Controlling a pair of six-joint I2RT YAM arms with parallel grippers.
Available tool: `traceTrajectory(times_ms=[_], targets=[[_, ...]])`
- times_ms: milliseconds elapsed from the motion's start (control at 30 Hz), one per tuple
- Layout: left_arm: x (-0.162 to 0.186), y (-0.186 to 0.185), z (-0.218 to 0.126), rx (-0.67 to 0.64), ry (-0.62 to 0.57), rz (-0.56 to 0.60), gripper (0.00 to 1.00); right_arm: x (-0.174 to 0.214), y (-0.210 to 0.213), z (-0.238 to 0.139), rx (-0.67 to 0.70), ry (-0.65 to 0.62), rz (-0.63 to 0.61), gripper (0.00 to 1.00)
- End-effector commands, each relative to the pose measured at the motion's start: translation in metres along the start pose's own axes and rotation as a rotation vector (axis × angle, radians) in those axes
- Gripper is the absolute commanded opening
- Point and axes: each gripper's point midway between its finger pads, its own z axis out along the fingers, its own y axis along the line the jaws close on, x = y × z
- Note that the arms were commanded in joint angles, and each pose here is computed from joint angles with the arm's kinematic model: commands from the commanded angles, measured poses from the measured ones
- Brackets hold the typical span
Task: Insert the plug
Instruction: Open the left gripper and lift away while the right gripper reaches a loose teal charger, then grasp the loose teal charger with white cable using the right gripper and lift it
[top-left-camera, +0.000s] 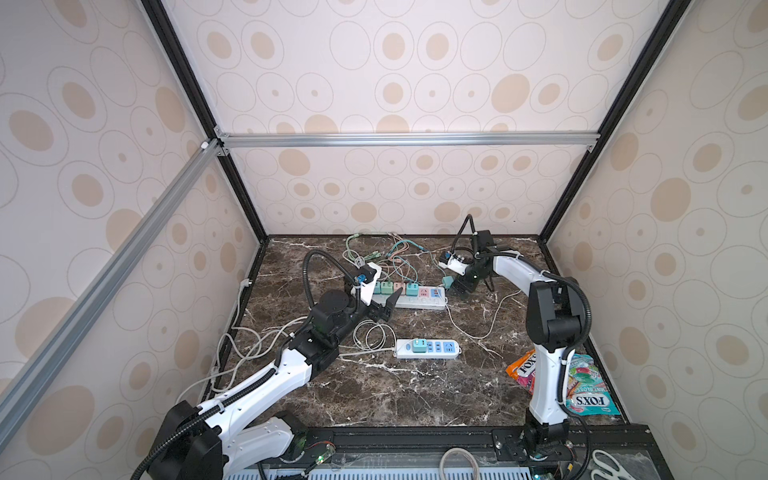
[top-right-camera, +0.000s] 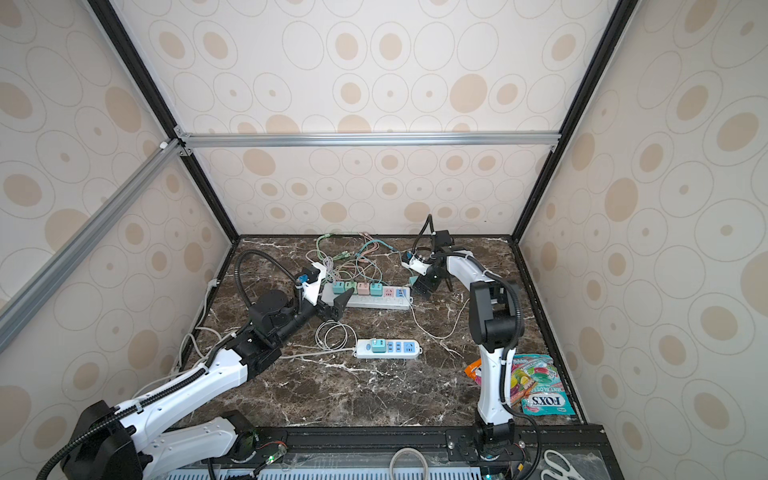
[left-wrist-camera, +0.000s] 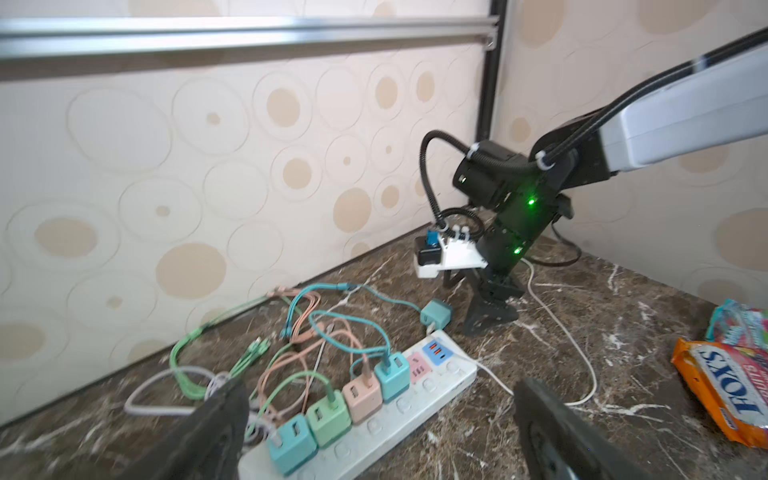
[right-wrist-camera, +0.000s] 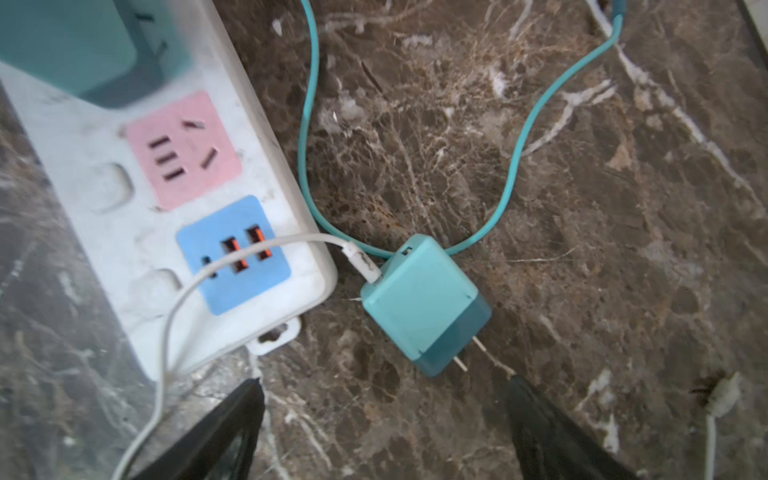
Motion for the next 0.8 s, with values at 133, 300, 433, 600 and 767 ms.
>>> traceTrajectory(times_ms=[133,300,433,600,767], targets=[[0.014,0.045,0.000,-0.268,0.065,-0.187,0.98,0.005,0.001,0.005,-0.081,0.071,-0.242,0.91],[0.021,0.059,0.001,-0.369,0.103,-0.294,0.98,0.007,-0.014,0.017,-0.058,0.110,-0.317,0.90],[0.024,0.066,0.002,-0.422,0.130,-0.334,0.98,0.009,-0.016,0.022,-0.086,0.137,-0.369,0.87],[0.024,0.069,0.003,-0.453,0.140,-0.343,0.98,0.006,-0.016,0.031,-0.115,0.151,-0.426,0.86],[0.015,0.074,-0.002,-0.477,0.123,-0.329,0.98,0.002,-0.006,0.035,-0.167,0.103,-0.484,0.81]])
